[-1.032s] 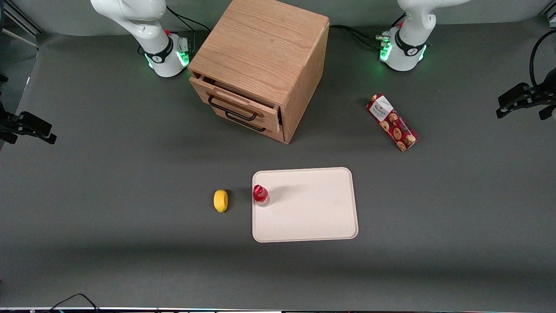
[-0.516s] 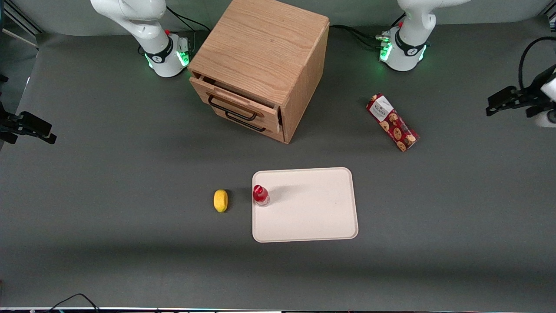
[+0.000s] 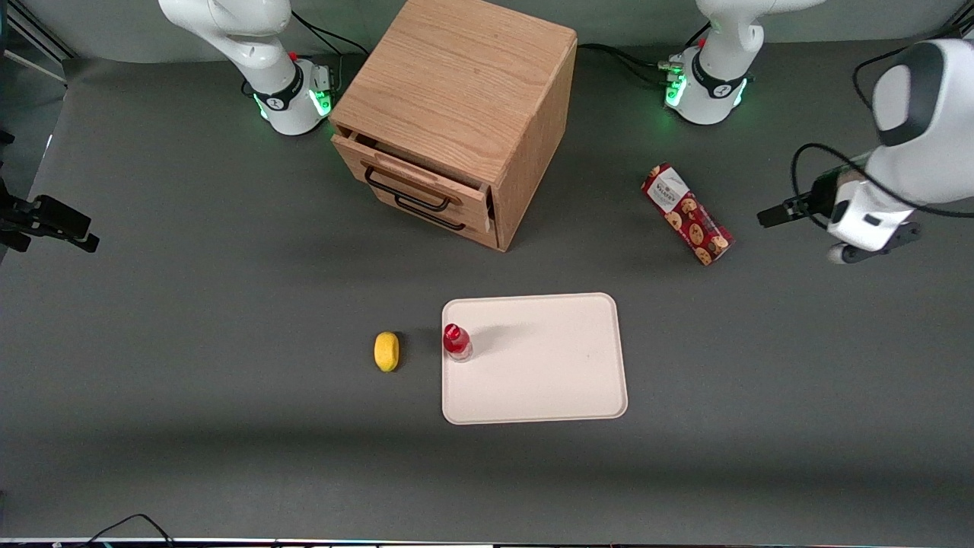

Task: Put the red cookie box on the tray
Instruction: 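Move the left gripper over the red shortbread box, then lower the left gripper and close it around the box's end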

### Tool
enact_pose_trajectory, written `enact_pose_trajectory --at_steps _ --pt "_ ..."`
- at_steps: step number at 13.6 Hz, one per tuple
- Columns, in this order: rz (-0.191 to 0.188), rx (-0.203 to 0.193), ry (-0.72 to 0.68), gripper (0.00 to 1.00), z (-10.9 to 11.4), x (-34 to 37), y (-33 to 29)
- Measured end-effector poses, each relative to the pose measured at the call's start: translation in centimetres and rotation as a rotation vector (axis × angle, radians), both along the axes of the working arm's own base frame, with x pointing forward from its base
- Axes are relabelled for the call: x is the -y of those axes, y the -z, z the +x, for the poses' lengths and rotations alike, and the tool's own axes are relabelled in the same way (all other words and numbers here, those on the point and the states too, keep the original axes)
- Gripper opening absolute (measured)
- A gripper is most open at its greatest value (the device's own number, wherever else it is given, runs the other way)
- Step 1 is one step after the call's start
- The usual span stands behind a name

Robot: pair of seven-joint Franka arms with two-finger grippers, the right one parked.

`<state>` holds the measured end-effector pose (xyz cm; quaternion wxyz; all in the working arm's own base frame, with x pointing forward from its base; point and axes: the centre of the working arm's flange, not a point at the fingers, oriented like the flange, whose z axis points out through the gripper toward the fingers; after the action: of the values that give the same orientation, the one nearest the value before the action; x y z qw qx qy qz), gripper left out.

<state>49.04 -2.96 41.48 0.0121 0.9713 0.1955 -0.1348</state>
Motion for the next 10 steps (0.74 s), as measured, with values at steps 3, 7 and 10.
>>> enact_pose_trajectory --at_steps 3,7,10 --pt "-0.005 0.031 -0.067 1.0 -3.4 1.7 6.0" --pt "0.027 0.088 -0.145 1.0 -7.7 2.4 12.8" --pt "0.05 0.088 -0.199 1.0 -10.7 2.5 16.2"
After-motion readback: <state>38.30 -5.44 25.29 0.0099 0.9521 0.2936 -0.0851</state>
